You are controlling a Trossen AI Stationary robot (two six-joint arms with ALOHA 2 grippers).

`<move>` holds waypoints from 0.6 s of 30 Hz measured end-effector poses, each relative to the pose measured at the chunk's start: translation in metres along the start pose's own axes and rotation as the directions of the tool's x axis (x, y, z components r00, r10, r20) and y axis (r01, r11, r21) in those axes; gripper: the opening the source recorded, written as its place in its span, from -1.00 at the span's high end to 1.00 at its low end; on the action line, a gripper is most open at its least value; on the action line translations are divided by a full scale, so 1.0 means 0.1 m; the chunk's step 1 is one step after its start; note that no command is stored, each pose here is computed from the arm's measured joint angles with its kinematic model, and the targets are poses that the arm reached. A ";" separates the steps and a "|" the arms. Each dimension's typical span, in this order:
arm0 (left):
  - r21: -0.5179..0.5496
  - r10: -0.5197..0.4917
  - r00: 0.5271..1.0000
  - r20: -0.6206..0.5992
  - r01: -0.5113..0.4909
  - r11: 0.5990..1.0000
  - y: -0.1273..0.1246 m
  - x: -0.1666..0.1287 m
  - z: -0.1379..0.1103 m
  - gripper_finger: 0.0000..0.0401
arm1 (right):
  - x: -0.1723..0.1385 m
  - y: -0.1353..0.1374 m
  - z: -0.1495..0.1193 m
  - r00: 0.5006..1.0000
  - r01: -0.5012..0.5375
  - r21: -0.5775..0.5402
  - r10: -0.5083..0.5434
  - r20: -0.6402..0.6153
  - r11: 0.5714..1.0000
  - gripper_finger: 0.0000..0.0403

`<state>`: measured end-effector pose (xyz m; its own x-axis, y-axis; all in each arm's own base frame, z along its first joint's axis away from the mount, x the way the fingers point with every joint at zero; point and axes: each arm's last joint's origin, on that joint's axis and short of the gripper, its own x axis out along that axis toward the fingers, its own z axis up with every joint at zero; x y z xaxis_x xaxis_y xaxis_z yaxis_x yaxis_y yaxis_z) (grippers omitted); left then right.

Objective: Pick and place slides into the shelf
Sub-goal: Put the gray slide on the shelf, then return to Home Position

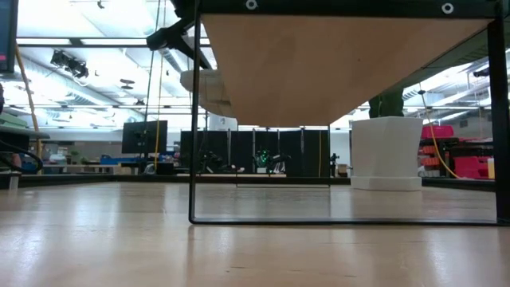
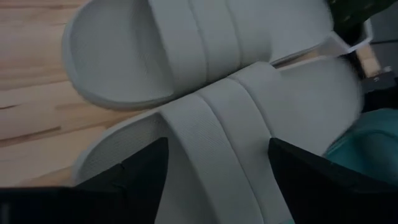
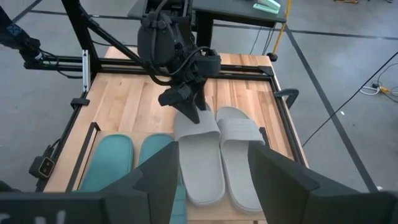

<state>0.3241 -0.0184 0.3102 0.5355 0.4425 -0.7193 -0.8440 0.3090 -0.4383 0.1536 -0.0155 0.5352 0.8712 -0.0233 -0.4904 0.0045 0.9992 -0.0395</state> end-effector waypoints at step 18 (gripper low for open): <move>-0.001 -0.025 0.998 0.052 0.025 1.000 -0.02 -0.03 0.04 -0.42 | 0.00 0.00 0.00 1.000 -0.001 0.000 0.001 -0.004 1.000 0.01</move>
<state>0.3245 -0.0170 0.3155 0.5573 0.4774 -0.6793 -0.8303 0.3193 -0.4567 0.1535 -0.0155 0.5348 0.8692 -0.0229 -0.4939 0.0041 0.9992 -0.0391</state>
